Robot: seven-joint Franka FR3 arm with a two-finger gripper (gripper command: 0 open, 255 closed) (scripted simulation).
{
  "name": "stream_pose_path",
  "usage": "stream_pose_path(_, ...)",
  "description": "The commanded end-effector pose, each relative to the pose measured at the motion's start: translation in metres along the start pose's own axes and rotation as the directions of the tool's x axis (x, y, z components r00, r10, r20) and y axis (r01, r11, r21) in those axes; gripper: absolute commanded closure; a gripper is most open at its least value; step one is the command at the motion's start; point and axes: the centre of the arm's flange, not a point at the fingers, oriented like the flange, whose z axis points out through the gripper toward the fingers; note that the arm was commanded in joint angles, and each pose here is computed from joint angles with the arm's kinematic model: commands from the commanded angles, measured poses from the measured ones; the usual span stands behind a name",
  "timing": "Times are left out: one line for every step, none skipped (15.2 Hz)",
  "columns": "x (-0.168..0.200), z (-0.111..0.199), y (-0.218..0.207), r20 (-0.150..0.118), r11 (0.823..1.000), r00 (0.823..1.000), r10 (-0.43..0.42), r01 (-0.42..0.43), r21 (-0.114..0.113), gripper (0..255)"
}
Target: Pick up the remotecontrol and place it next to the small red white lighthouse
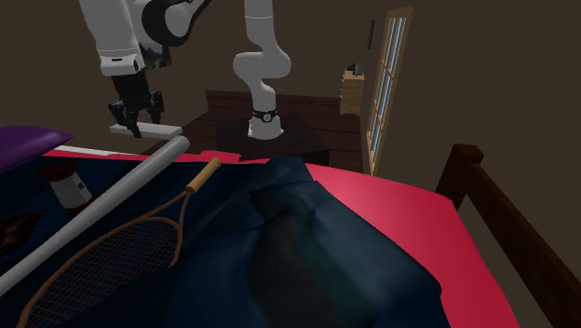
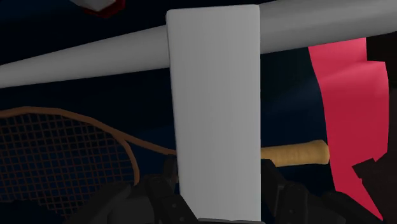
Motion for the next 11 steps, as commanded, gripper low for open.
stream_pose_path(-0.026,-0.001,0.007,0.000,1.000,1.000,-0.002,0.002,-0.001,255)
stream_pose_path(-0.039,-0.001,0.010,0.000,1.000,1.000,-0.002,0.002,-0.001,255)
stream_pose_path(-0.052,-0.001,0.012,0.000,1.000,1.000,-0.002,0.002,-0.001,255)
stream_pose_path(-0.065,-0.001,0.015,0.000,1.000,1.000,-0.002,0.002,-0.001,255)
stream_pose_path(-0.078,-0.001,0.017,0.000,1.000,1.000,-0.002,0.002,-0.001,255)
stream_pose_path(-0.091,-0.002,0.019,0.000,1.000,1.000,-0.002,0.002,-0.001,255)
stream_pose_path(-0.104,-0.002,0.022,0.000,1.000,1.000,-0.002,0.002,-0.001,255)
stream_pose_path(-0.117,-0.002,0.024,0.000,1.000,1.000,-0.002,0.002,-0.001,255)
stream_pose_path(-0.130,-0.002,0.027,0.000,1.000,1.000,-0.002,0.002,-0.001,255)
stream_pose_path(-0.143,-0.002,0.029,0.000,1.000,1.000,-0.002,0.002,-0.001,255)
stream_pose_path(-0.156,-0.002,0.032,0.000,1.000,1.000,-0.002,0.002,-0.001,255)
